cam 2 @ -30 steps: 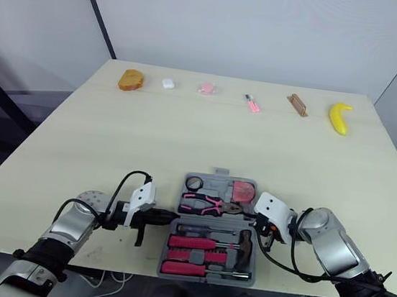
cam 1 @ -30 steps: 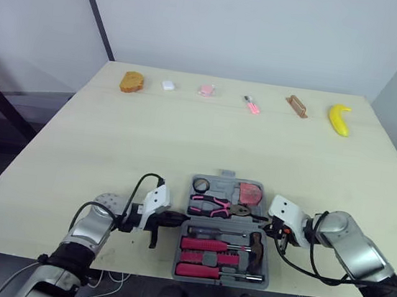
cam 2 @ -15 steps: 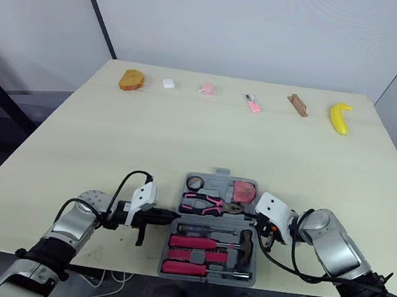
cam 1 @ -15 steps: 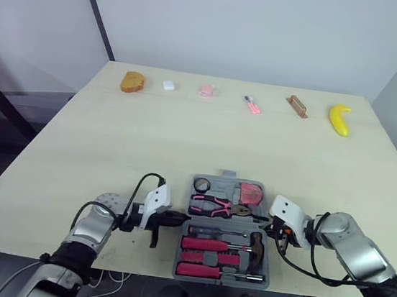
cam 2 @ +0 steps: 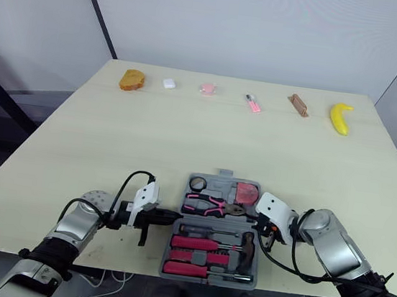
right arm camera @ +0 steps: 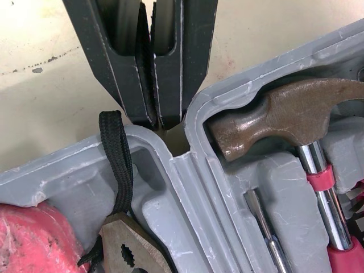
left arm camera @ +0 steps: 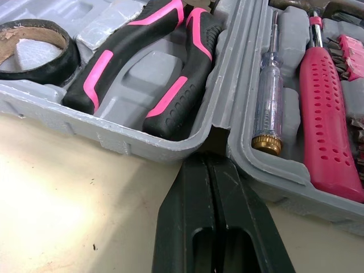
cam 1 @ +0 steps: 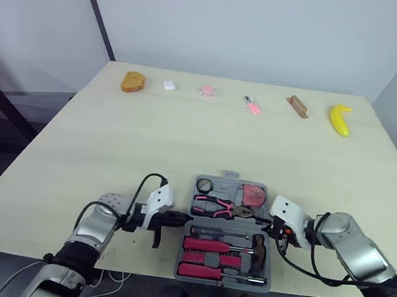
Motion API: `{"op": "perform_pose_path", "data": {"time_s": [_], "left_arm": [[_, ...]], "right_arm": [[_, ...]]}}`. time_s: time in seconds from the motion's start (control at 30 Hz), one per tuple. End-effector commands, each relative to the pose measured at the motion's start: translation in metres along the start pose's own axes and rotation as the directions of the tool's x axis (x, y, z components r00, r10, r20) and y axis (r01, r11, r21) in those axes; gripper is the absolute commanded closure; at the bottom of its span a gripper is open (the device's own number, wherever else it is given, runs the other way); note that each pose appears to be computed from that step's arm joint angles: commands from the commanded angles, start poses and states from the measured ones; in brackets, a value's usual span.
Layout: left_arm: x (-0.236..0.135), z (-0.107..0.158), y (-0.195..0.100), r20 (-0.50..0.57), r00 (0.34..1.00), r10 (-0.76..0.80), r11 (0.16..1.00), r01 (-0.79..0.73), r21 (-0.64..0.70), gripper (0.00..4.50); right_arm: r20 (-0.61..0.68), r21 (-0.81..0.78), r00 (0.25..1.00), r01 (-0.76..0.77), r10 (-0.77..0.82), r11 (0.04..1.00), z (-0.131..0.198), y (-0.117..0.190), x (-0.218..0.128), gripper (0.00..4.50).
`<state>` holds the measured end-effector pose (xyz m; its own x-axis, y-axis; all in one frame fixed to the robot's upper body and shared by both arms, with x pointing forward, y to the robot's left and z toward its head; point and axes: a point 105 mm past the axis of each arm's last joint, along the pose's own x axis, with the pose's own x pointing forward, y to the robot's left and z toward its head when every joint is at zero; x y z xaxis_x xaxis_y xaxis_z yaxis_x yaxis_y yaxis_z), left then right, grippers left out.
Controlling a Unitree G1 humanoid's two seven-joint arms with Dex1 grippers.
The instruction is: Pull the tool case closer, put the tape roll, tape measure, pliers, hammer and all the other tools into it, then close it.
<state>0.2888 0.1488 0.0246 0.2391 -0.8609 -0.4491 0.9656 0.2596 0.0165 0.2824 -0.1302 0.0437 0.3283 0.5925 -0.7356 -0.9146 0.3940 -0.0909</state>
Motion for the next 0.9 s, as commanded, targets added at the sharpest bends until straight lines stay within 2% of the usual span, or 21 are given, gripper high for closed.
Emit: {"op": "perform_pose_path", "data": {"time_s": [0.03,0.47,0.53,0.6,0.67,0.73,0.77,0.8,0.87,0.9], "left_arm": [[0.012,0.006,-0.009,0.009,0.998,-0.055,0.998,0.055,0.029,4.5],[0.0,0.0,-0.012,0.006,1.0,-0.005,1.0,0.005,0.009,4.5],[-0.008,0.004,-0.012,0.077,0.996,0.036,0.999,-0.035,-0.009,4.5],[-0.018,0.01,-0.014,0.158,0.985,0.072,0.997,-0.067,-0.034,4.5],[-0.029,0.011,-0.014,0.189,0.974,0.124,0.991,-0.113,-0.067,4.5],[-0.042,0.008,-0.018,0.199,0.971,0.135,0.989,-0.118,-0.094,4.5],[-0.05,0.007,-0.016,0.207,0.965,0.163,0.984,-0.144,-0.103,4.5],[-0.058,0.008,-0.016,0.222,0.958,0.179,0.981,-0.156,-0.118,4.5],[-0.075,0.005,-0.015,0.236,0.944,0.23,0.968,-0.198,-0.152,4.5],[-0.081,0.004,-0.016,0.239,0.94,0.243,0.964,-0.207,-0.166,3.98]], "right_arm": [[0.039,-0.018,0.999,0.006,-0.005,1.0,0.008,0.0,-0.002,4.39],[0.044,-0.023,0.999,0.021,-0.02,1.0,0.006,-0.004,-0.003,4.39],[0.04,-0.011,0.999,0.028,-0.028,1.0,-0.001,-0.004,-0.013,4.39],[0.076,0.024,0.996,0.053,-0.055,0.998,-0.003,-0.007,-0.023,4.39],[0.114,0.042,0.988,0.097,-0.101,0.994,-0.006,-0.011,-0.035,4.39],[0.262,0.043,0.951,0.156,-0.162,0.987,0.0,-0.014,-0.049,4.39],[0.316,0.059,0.934,0.155,-0.166,0.986,-0.002,-0.013,-0.056,4.39],[0.354,0.084,0.93,0.077,-0.102,0.994,-0.005,-0.005,-0.063,4.39],[0.38,0.118,0.919,0.069,-0.109,0.991,-0.018,-0.005,-0.08,4.39],[0.376,0.136,0.918,0.077,-0.123,0.988,-0.026,-0.005,-0.086,3.9]]}}
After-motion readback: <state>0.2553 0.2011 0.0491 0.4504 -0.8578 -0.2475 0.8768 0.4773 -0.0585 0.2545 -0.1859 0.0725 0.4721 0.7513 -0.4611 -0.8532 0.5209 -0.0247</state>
